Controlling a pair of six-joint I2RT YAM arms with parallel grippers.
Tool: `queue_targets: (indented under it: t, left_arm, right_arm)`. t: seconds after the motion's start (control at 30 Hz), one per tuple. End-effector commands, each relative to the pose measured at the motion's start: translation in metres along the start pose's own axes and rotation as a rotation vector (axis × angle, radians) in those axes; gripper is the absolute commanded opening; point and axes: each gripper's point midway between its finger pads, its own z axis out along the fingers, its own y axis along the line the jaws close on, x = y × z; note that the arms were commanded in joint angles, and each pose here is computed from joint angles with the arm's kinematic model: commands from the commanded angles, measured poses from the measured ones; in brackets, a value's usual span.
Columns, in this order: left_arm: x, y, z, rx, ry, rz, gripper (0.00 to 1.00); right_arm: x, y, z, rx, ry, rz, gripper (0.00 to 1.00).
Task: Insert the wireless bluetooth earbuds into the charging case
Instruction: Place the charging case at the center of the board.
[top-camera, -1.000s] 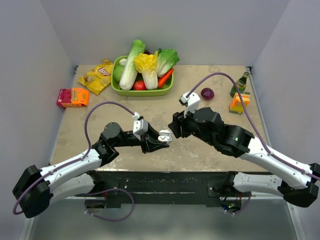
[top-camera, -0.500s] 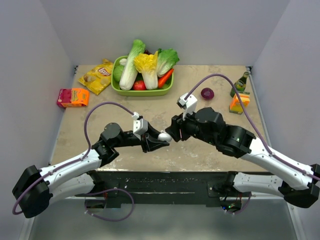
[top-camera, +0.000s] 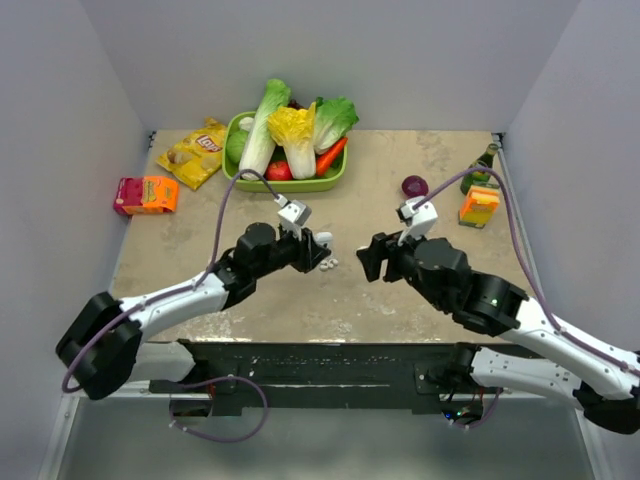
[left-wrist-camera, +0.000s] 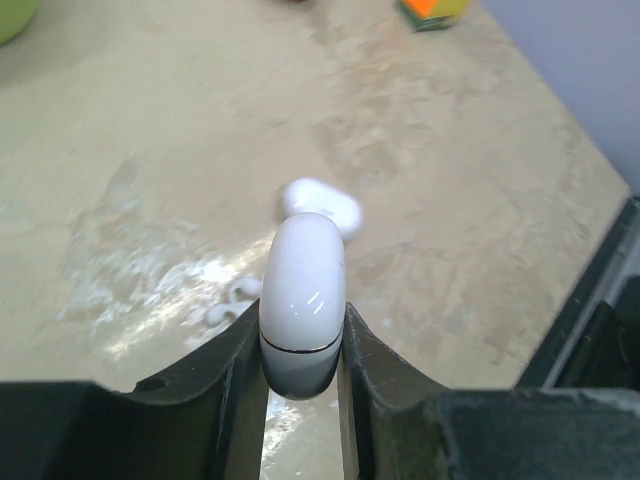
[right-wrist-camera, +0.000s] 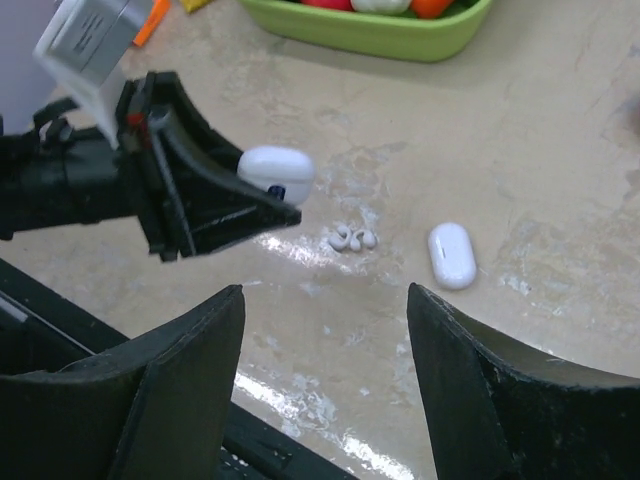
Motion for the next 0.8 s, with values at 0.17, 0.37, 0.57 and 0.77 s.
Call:
queue_targets:
  t: [0.17, 0.37, 0.57, 0.77]
  left_arm:
    - [0.036, 0.095, 0.016, -0.233, 0.080, -0.298, 0.00]
    - [0.051, 0.123, 0.023, -0.222, 0.108, -0.387, 0.02]
    - [0.070, 0.132, 0.031, -0.191, 0.153, -0.504, 0.20]
    - [0.083, 0.135, 0.031, -0.190, 0.184, -0.572, 0.32]
  right_arm:
    - [0.032, 0.007, 0.021, -0.023, 0.027, 0.042, 0.71]
    - [0.036, 0.012, 0.026, -0.039, 0.044, 0.027, 0.73]
    - [0.039, 0.013, 0.029, -0.044, 0.047, 0.019, 0.74]
    - [0.039, 0.010, 0.028, -0.037, 0.045, 0.012, 0.76]
